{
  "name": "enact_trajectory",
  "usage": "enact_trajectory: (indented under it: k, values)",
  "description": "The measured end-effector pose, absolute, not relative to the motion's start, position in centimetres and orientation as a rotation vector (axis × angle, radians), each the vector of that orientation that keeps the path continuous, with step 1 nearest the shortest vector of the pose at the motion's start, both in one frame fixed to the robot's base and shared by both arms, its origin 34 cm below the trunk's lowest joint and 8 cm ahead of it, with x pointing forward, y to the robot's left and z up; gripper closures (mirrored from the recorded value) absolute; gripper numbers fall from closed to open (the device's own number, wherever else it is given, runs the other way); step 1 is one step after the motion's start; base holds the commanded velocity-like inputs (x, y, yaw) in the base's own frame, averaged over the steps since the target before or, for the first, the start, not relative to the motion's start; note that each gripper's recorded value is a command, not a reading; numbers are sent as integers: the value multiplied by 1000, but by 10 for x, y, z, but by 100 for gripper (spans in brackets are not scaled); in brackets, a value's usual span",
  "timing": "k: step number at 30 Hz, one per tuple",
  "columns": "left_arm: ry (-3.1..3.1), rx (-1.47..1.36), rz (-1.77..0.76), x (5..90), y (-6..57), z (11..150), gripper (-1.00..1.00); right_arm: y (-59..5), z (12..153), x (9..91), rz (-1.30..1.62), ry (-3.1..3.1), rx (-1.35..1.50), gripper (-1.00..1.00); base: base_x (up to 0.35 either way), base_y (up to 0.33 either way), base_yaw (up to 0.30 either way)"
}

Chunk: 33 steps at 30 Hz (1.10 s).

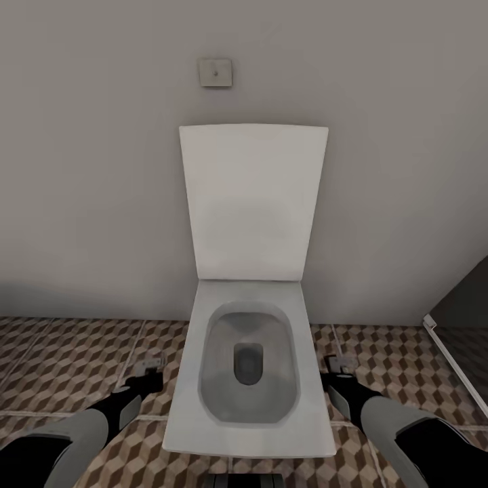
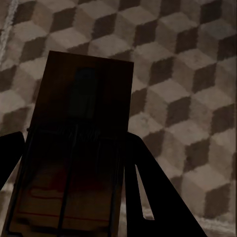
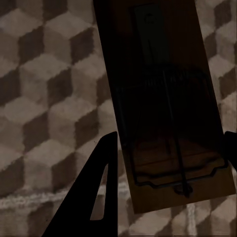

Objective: Take the four mousetraps from the cabinet in the bathroom and place them on the bathroom floor. Make sure all four end up on the same floor surface, and ensure that at least two of them are either under or directly next to the same bathroom sink.

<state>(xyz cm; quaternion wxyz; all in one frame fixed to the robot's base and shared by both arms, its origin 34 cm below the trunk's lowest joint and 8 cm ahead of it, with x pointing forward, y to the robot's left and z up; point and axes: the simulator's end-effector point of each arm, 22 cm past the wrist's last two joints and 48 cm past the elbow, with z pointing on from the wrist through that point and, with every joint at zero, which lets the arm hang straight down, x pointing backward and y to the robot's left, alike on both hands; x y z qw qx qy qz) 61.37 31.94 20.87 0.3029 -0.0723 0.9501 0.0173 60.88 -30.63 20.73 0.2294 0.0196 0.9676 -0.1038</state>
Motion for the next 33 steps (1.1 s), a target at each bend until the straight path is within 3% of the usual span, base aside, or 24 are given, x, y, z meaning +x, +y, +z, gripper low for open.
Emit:
enact_trajectory:
  k: [33]
  values:
    - [2510,-180,23,618,304,210,100,-305,195,588,-254,2713,42,100,0,0,0]
